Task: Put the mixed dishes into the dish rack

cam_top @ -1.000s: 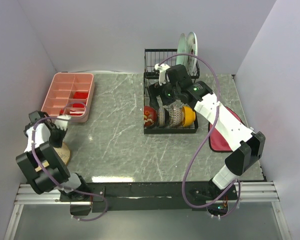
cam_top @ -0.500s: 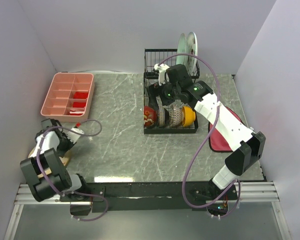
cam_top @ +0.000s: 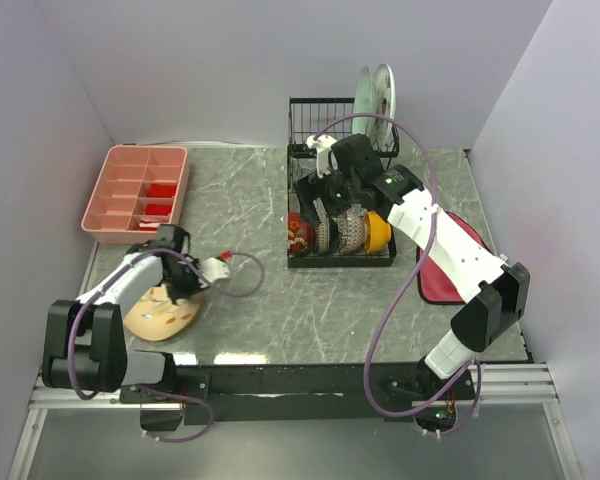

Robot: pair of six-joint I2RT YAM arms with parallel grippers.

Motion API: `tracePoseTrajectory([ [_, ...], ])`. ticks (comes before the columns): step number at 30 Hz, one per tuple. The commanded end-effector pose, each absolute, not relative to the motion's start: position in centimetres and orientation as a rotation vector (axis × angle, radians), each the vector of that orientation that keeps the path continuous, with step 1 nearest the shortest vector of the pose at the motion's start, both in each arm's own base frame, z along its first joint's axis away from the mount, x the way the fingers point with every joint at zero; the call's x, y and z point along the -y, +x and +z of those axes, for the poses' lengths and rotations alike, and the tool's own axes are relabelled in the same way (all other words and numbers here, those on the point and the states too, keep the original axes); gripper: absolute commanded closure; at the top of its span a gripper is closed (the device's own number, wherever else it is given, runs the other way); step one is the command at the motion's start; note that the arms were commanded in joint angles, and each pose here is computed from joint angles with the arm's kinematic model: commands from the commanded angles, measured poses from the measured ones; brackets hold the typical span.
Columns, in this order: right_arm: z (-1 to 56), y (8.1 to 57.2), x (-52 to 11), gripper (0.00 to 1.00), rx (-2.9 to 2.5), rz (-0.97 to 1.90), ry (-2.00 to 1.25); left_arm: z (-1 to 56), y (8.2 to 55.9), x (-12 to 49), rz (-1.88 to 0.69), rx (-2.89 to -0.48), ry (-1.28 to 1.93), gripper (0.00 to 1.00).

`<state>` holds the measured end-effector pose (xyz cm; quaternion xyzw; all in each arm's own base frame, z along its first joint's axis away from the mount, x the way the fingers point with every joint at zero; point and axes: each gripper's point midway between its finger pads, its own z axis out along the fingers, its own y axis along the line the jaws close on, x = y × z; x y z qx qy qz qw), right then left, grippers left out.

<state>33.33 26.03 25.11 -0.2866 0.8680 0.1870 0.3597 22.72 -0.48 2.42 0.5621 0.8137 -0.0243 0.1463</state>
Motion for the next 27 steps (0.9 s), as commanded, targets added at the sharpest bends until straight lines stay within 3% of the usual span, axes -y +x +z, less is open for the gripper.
tracePoseTrajectory([
  [1,27.0,32.8,-25.1,0.0,-2.173,0.457,-0.757,2.5,19.2,7.8,-0.485,-2.261,1.698,0.99],
  [11,26.6,31.8,-23.5,0.0,-2.171,0.394,-0.771,1.2,16.0,18.4,-0.687,-2.115,1.998,0.99],
  [16,26.5,30.9,-22.3,0.0,-2.173,0.359,-0.784,0.2,14.7,20.8,-0.676,-1.981,2.124,0.98],
  [19,25.8,30.5,-21.9,0.0,-2.186,0.349,-0.795,1.6,14.9,21.2,-0.682,-1.989,2.095,0.86],
  [22,25.9,30.7,-21.9,0.0,-2.178,0.353,-0.79,5.8,17.5,20.9,-0.63,-1.95,1.963,0.65],
  [27,25.6,30.7,-22.4,0.0,-2.171,0.405,-0.766,14.3,23.5,19.1,-0.506,-1.84,1.685,0.51],
])
